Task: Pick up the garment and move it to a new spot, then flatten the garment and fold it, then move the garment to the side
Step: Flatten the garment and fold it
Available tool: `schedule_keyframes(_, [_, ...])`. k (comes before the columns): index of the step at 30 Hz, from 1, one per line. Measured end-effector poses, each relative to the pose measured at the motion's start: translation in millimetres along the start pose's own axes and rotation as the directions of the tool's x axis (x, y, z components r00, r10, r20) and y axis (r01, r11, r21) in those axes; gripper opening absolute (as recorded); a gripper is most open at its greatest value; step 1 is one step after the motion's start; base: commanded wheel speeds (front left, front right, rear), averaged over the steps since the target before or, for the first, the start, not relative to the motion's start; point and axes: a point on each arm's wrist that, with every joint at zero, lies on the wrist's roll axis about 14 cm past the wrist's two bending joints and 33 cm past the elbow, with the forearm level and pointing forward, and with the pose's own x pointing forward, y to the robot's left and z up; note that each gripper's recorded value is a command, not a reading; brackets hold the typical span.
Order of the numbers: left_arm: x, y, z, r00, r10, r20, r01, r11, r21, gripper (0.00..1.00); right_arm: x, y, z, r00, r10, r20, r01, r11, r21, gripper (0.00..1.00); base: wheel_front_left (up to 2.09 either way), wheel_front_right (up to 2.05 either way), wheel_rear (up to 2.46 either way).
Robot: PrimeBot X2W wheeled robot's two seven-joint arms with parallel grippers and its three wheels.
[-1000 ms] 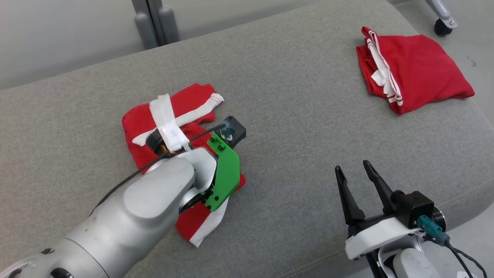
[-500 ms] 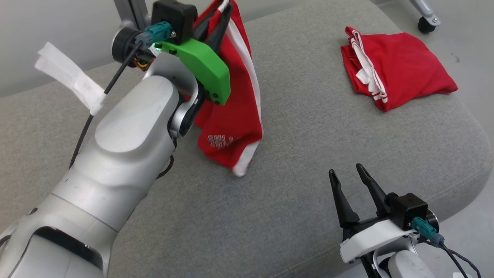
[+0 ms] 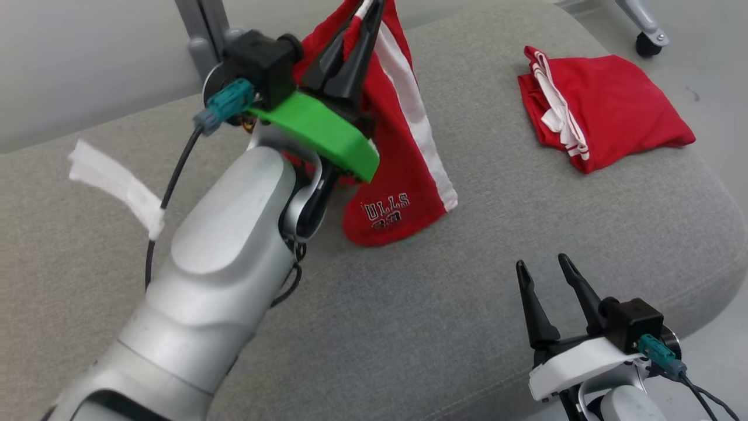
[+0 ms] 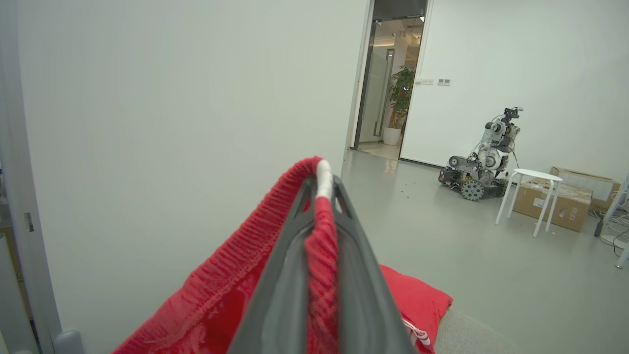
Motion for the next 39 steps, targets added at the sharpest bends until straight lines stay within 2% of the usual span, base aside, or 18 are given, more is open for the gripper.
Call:
schedule_keyframes(6, [-63,11,-5,0.991,0.127,0.046,-0.120,0.986,-0.118,0.00,-1,9,-4,1.000,0.031,-0.007,-0.031,0.999,-0.008,1.00,0.00,0.00,0.00])
schedule_keyframes(11, [-136,11,-29,0.973,0.229,-0.002,-0.224,0.953,-0.201,0.00,1,22,-8,0.997,0.076,-0.018,-0.076,0.997,-0.025,1.00,0.00,0.00,0.00])
schedule_keyframes(16, [-203,13,-52,0.932,0.355,-0.079,-0.363,0.900,-0.242,0.00,4,37,-13,0.991,0.130,-0.032,-0.131,0.990,-0.043,1.00,0.00,0.00,0.00])
schedule_keyframes(21, [-258,18,-71,0.859,0.491,-0.145,-0.512,0.820,-0.257,0.00,11,55,-13,0.982,0.188,-0.032,-0.189,0.981,-0.051,1.00,0.00,0.00,0.00])
schedule_keyframes(22, [-266,18,-74,0.845,0.511,-0.156,-0.534,0.801,-0.270,0.07,13,59,-13,0.979,0.200,-0.033,-0.202,0.978,-0.050,1.00,0.00,0.00,0.00])
schedule_keyframes(23, [-270,16,-76,0.840,0.518,-0.164,-0.543,0.794,-0.273,0.28,13,63,-13,0.977,0.211,-0.034,-0.212,0.976,-0.051,1.00,0.00,0.00,0.00])
schedule_keyframes(24, [-272,15,-77,0.838,0.519,-0.168,-0.546,0.793,-0.270,0.35,14,66,-14,0.975,0.221,-0.035,-0.223,0.974,-0.050,1.00,0.00,0.00,0.00])
schedule_keyframes(26, [-279,16,-82,0.825,0.535,-0.185,-0.566,0.779,-0.271,0.64,16,71,-15,0.971,0.236,-0.038,-0.238,0.970,-0.049,1.00,0.00,0.00,0.00])
schedule_keyframes(27, [-283,16,-84,0.819,0.541,-0.192,-0.574,0.774,-0.268,0.87,17,74,-15,0.969,0.244,-0.040,-0.246,0.968,-0.049,1.00,0.00,0.00,0.00])
schedule_keyframes(31, [-301,23,-96,0.781,0.578,-0.236,-0.624,0.738,-0.258,1.00,17,80,-18,0.964,0.263,-0.048,-0.265,0.963,-0.046,1.00,0.00,0.00,0.00])
schedule_keyframes(39, [-340,31,-118,0.706,0.626,-0.331,-0.703,0.677,-0.218,1.00,16,69,-16,0.972,0.232,-0.041,-0.234,0.971,-0.056,1.00,0.00,0.00,0.00])
